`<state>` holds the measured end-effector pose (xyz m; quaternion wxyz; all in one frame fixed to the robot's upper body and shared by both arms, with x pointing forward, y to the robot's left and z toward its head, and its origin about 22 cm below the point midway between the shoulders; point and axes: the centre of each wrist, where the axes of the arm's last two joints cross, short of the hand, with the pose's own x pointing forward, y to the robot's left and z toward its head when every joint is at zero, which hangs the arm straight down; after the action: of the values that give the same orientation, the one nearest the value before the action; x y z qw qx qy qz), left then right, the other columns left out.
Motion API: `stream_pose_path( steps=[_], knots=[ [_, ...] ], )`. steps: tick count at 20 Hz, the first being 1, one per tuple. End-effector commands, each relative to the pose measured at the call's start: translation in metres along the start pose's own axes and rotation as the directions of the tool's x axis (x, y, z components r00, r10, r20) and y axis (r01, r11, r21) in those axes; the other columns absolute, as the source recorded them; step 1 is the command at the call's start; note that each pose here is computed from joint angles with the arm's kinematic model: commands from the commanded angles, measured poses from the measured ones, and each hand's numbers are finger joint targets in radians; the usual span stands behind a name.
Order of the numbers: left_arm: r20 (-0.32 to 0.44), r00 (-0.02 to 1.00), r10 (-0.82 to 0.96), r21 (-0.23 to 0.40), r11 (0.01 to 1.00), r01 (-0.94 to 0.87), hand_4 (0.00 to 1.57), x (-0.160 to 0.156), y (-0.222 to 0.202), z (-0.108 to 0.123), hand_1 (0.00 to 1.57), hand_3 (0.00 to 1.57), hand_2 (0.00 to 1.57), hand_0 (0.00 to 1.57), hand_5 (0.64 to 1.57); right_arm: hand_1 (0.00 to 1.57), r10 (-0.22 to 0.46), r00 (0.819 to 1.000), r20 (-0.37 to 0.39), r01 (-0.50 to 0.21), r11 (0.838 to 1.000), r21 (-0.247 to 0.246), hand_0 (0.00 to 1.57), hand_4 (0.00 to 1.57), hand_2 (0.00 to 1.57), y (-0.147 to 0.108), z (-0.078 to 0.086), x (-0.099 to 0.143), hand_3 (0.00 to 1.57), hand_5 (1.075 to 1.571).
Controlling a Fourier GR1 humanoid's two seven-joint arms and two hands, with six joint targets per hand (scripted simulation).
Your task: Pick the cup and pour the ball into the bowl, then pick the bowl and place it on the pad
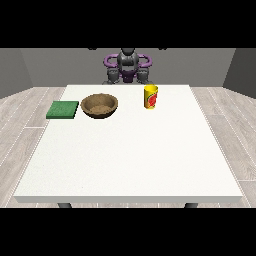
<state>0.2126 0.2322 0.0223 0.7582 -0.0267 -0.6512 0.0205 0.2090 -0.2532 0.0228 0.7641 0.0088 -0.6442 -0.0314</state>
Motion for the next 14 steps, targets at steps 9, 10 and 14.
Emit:
stream_pose_path(
  steps=[9,10,14],
  knots=[
    [0.184,0.983,0.015,-0.001,1.000,-0.015,0.00,0.021,-0.048,0.027,0.00,0.00,0.00,0.00,1.546,0.00,-0.074,0.985,0.156,0.066,0.996,0.051,0.00,0.47,0.00,0.008,0.037,0.027,0.00,1.570],
    [0.190,0.982,0.008,0.007,1.000,-0.010,0.00,0.013,-0.050,0.032,0.00,0.00,0.00,0.00,1.541,0.00,-0.076,0.986,0.146,0.074,0.997,0.017,0.00,0.45,0.00,-0.018,0.041,0.022,0.00,1.571],
    [0.326,0.945,-0.004,-0.015,1.000,0.009,0.00,-0.011,-0.039,0.012,0.00,0.00,0.00,0.00,1.527,0.00,-0.078,0.955,0.286,0.073,0.997,0.030,0.00,0.40,0.00,-0.023,0.014,0.017,0.00,1.571]
  ],
)
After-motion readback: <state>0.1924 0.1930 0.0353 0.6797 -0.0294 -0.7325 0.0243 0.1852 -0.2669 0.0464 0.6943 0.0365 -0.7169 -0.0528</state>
